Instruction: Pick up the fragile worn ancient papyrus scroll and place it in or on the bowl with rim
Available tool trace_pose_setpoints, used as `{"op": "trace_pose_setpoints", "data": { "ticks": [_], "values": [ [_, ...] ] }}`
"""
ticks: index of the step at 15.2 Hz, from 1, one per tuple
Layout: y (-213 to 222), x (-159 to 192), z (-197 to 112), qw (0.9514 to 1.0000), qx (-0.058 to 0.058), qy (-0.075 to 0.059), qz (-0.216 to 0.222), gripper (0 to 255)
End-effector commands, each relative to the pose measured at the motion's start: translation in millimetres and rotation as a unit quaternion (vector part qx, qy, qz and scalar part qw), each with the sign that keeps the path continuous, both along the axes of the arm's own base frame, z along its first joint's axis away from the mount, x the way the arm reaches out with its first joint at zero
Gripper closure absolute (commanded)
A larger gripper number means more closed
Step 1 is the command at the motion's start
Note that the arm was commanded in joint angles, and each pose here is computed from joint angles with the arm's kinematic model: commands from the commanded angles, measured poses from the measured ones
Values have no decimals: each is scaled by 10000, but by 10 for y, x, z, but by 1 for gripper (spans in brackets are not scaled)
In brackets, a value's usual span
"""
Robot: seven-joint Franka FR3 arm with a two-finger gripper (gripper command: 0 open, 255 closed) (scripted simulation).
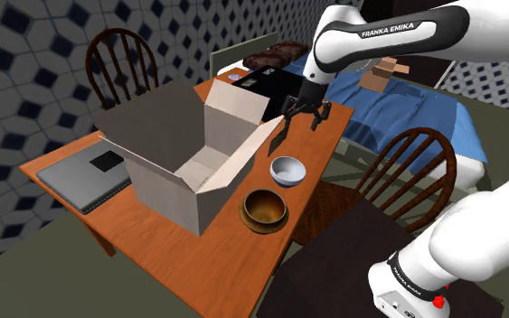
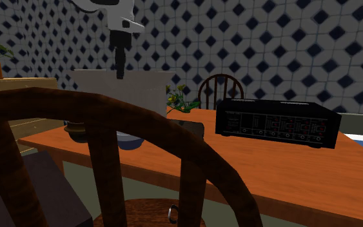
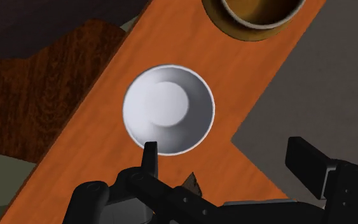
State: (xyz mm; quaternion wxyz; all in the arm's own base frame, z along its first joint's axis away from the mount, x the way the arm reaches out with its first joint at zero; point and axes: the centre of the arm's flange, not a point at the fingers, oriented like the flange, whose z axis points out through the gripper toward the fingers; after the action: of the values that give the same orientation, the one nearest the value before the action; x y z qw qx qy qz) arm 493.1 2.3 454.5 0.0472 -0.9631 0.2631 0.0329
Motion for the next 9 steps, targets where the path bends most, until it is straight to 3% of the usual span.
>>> {"op": "trace_pose_setpoints", "data": {
  "ticks": [1,5,9],
  "values": [
    [-39,219,-221,9996,12,57,-280,0],
    [-144,613,-571,9965,35,144,-819,0],
    [-289,987,-928,9905,58,230,-1355,0]
  ]
}}
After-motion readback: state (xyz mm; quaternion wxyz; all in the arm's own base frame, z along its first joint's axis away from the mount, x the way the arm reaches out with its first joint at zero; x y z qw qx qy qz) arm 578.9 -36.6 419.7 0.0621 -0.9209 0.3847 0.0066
